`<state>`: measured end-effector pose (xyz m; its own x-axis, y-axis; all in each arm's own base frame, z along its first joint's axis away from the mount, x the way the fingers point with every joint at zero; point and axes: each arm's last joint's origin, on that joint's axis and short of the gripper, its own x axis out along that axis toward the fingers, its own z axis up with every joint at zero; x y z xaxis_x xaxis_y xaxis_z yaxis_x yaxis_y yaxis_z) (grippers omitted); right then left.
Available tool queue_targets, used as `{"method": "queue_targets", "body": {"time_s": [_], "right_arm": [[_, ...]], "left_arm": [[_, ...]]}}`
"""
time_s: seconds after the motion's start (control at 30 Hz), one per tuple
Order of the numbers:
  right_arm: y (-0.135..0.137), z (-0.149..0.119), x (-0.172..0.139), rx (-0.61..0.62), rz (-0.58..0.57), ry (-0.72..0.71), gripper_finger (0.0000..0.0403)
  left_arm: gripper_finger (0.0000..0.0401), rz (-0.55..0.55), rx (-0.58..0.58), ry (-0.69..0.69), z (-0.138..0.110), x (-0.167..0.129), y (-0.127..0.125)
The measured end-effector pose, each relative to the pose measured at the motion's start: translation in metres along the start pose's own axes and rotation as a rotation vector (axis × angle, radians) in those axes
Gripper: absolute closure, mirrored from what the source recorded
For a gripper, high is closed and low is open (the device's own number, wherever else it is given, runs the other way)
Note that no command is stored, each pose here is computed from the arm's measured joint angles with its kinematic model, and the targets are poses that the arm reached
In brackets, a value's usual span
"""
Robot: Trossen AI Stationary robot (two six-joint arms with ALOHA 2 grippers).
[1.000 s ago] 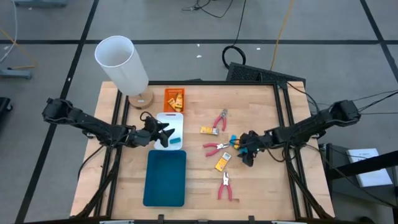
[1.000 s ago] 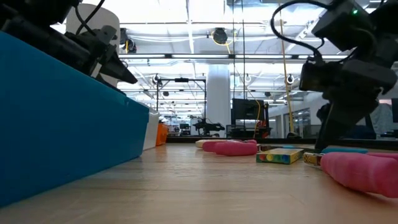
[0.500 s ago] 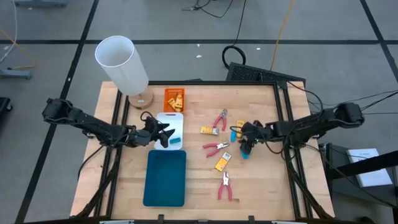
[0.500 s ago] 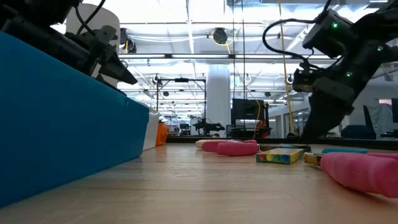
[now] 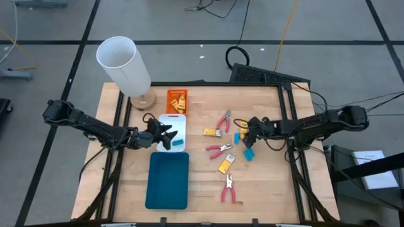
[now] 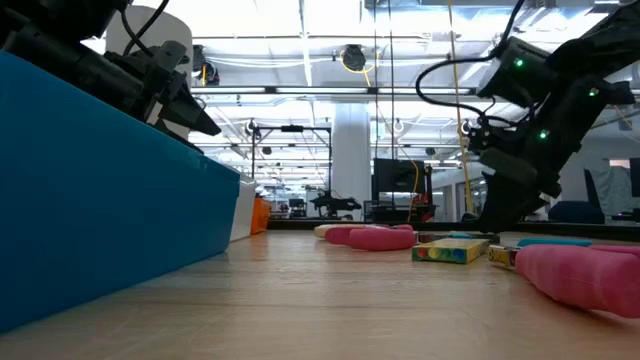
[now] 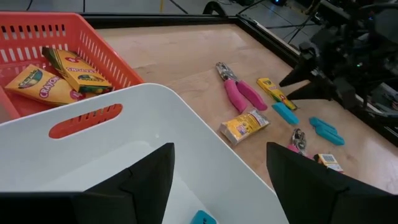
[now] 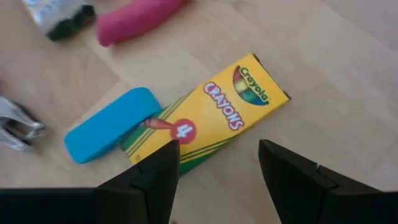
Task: Pick & Place School Supplies
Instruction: Put the yellow crayon box into the orange bin
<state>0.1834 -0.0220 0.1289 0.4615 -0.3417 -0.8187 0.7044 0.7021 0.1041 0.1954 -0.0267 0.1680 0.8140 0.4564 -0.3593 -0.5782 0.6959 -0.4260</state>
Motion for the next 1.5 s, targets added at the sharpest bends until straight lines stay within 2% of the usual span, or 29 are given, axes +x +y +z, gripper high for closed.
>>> {"method": "queue_targets", "body": {"time_s": [0.13, 0.33, 0.53, 0.8, 0.97, 1.07, 1.23, 1.5], "right_arm": [[-0.002, 0.007, 0.01, 0.016, -0.001, -0.024, 0.0181], [-0.001, 0.027, 0.023, -0.025, 0.171, -0.095, 0.0184], [-0.003, 0.032, 0.041, -0.137, 0.251, -0.103, 0.0191], [0.005, 0.016, 0.045, -0.24, 0.202, 0.007, 0.016], [0.002, -0.001, 0.043, -0.349, 0.026, 0.08, 0.0149], [0.0, -0.006, 0.042, -0.39, -0.033, 0.115, 0.0156], [0.0, -0.006, 0.042, -0.357, -0.02, 0.118, 0.0176], [0.001, -0.006, 0.042, -0.322, 0.034, 0.139, 0.026]], "left_arm": [[0.0146, -0.002, -0.003, -0.002, 0.0, 0.0, 0.0], [0.0146, -0.005, -0.012, -0.004, 0.001, 0.0, -0.001], [0.0146, -0.008, -0.016, -0.006, 0.001, 0.0, -0.001], [0.0146, -0.008, -0.014, -0.008, 0.001, 0.0, -0.001], [0.0146, -0.009, -0.015, -0.01, 0.001, 0.0, -0.001], [0.0146, -0.01, -0.019, -0.01, 0.001, 0.0, -0.001], [0.0146, -0.01, -0.019, -0.009, 0.001, 0.0, -0.001], [0.0146, -0.01, -0.019, -0.009, 0.001, 0.0, -0.001]]}}
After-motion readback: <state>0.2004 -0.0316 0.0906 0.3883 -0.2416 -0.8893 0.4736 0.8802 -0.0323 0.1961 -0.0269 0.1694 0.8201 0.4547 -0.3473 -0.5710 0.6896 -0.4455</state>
